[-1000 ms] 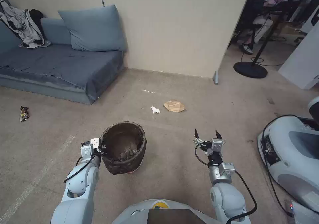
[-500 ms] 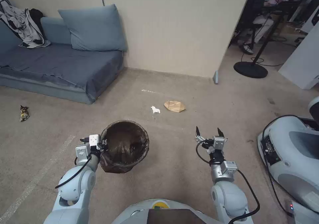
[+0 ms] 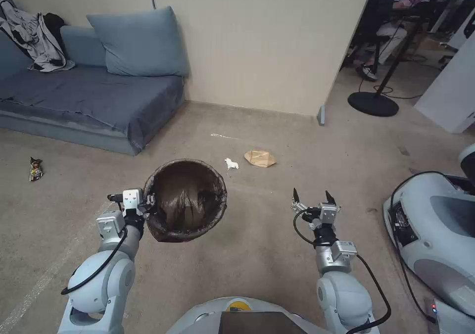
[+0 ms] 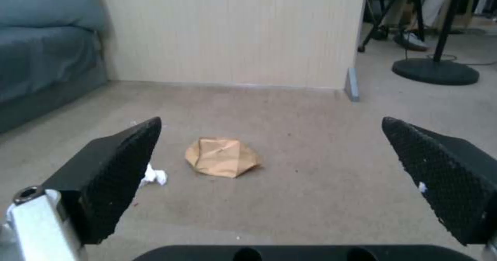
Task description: Pick up the trash bin, then pick up the garbage from the floor and place it into the trash bin.
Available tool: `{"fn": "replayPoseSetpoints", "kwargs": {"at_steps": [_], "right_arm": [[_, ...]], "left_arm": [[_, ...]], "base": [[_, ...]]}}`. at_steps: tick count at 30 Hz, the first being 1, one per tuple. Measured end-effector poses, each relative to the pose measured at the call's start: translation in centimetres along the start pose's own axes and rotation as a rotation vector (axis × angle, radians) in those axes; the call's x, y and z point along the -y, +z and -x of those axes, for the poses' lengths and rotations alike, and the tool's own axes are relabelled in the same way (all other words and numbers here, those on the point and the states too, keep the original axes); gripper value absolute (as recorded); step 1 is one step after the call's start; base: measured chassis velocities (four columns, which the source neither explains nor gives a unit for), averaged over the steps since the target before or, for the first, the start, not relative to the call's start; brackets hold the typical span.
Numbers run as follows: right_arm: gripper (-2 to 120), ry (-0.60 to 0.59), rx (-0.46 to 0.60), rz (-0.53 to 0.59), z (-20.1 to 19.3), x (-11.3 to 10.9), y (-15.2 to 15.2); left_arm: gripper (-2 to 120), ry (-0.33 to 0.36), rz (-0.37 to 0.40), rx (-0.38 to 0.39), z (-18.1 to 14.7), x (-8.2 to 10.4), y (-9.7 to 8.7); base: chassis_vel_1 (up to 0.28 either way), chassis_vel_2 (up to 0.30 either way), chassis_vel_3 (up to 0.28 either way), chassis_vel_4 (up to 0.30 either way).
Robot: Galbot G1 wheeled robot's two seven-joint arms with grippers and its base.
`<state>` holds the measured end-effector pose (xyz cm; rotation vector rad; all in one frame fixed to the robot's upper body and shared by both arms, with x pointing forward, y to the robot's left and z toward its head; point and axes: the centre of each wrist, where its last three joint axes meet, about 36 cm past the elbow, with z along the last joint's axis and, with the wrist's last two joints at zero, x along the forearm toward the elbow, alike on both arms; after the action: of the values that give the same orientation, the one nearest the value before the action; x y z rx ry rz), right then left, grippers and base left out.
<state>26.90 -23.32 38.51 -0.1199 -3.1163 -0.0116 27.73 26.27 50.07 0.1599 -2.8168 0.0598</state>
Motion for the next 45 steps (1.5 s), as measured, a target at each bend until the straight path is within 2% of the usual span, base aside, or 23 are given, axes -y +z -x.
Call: {"fn": "replayPoseSetpoints", "kwargs": {"at_steps": [14, 31, 45], "right_arm": [[100, -0.024, 0.006, -0.006, -0.2, 0.5, -0.2], [100, -0.029, 0.018, -0.001, -0.2, 0.7, -0.2], [100, -0.030, 0.015, 0.001, -0.1, 0.6, 0.0]], "left_arm": [[4, -0.102, 0.018, 0.072, -1.3, -0.2, -1.6], [4, -0.091, 0.019, 0.056, -1.7, -0.4, -1.9], [4, -0.080, 0.012, 0.032, -1.6, -0.3, -1.3]], "base": [[0.000, 0.000, 0.000, 0.000], [-0.007, 0.007, 0.005, -0.002], [-0.169, 0.166, 0.171, -0.169]]}}
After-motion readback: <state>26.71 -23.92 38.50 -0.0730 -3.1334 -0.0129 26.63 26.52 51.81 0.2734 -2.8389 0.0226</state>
